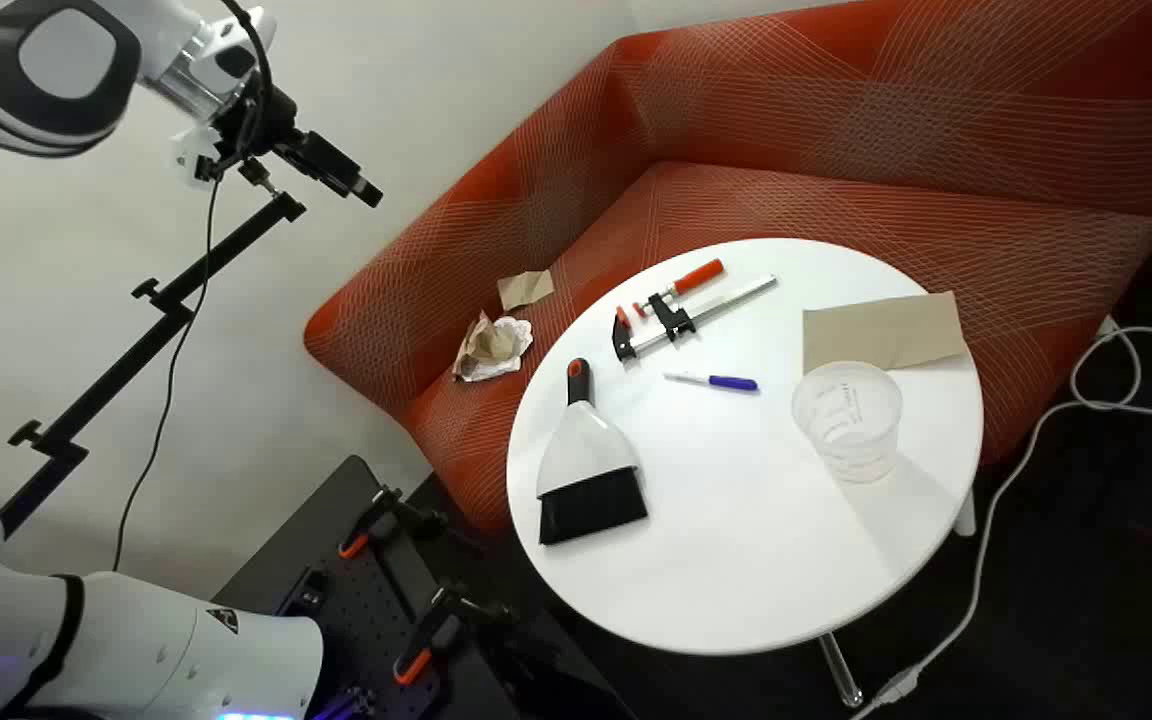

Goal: Pick up the pen from the table and put it in the plastic cup. Pick up the pen from the plastic cup and put it back on the table. Pick up the plastic cup and move it to the left.

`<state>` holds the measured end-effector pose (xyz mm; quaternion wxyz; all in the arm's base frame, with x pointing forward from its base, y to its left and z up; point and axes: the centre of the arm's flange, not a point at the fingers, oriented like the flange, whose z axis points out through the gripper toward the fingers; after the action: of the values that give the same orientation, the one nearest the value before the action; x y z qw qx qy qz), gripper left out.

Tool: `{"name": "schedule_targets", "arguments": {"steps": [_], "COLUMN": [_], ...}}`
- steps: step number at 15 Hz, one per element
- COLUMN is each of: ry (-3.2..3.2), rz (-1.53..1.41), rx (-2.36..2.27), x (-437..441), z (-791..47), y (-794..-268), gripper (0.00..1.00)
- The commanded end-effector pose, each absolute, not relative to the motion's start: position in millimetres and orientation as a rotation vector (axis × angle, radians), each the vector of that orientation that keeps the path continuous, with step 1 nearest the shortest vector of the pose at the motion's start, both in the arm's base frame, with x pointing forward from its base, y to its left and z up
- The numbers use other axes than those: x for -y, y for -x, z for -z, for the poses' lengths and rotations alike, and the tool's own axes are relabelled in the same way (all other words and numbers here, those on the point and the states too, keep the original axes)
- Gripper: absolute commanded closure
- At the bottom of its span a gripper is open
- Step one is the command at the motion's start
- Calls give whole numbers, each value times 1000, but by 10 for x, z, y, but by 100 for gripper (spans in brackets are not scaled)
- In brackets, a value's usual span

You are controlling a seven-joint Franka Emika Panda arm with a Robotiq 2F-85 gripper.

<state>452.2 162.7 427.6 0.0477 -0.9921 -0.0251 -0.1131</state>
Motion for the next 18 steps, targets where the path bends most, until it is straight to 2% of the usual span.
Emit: {"name": "schedule_targets", "arguments": {"steps": [1, 9, 18], "ry": [3026, 3031, 2978], "rz": [345, 372, 496], "rx": [77, 14, -724], "x": [-1627, -1557, -607], "z": [-4276, -4284, -4063], "y": [-4522, -4621, -5342], "gripper": [0, 0, 0]}}
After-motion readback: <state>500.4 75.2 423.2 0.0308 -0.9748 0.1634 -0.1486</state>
